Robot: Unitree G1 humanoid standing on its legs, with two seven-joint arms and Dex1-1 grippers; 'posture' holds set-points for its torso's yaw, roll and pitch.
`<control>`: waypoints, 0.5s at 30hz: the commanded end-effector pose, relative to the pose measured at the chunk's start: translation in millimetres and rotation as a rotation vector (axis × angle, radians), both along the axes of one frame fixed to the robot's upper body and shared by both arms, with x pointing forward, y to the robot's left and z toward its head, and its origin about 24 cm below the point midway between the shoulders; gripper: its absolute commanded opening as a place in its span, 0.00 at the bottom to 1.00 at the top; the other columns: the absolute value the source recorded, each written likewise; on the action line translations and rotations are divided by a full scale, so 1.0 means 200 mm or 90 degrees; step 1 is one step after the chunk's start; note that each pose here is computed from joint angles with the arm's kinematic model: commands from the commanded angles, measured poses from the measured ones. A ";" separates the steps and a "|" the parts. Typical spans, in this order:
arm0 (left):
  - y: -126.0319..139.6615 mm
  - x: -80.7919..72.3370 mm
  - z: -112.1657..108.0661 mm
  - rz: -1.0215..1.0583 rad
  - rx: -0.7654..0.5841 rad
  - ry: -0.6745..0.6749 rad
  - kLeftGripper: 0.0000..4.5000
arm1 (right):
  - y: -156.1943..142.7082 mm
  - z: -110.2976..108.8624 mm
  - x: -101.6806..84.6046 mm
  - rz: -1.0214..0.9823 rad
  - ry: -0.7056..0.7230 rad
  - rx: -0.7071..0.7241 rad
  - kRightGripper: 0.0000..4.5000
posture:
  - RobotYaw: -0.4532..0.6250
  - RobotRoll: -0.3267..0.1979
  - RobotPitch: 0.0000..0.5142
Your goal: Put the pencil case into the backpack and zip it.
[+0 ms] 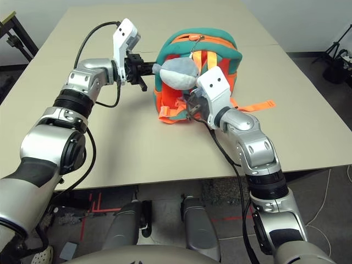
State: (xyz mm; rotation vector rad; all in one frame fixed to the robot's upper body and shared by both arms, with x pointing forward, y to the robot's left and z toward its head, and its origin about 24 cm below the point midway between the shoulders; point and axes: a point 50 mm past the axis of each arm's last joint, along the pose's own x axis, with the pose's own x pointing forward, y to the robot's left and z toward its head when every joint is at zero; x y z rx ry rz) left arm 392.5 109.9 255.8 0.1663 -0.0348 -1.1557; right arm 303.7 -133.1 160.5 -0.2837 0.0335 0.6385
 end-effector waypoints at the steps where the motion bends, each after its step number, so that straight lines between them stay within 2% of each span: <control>1: 0.02 -0.07 0.15 -0.060 -0.033 -0.038 0.48 | 0.03 -0.07 -0.01 0.022 0.046 -0.010 0.04 | 0.22 0.62 0.25; 4: 0.06 -0.16 0.29 -0.095 -0.052 -0.084 0.74 | 0.03 -0.07 -0.01 0.025 0.047 -0.011 0.04 | 0.23 0.62 0.25; 7: 0.06 -0.22 0.37 -0.119 -0.042 -0.106 1.00 | 0.03 -0.08 0.00 0.026 0.048 -0.011 0.04 | 0.23 0.62 0.25; 11: 0.01 -0.29 0.37 -0.159 -0.003 -0.105 1.00 | 0.03 -0.08 0.00 0.027 0.049 -0.012 0.04 | 0.23 0.62 0.24; 15: -0.06 -0.34 0.31 -0.206 0.048 -0.081 1.00 | 0.03 -0.08 0.00 0.027 0.049 -0.012 0.04 | 0.23 0.62 0.24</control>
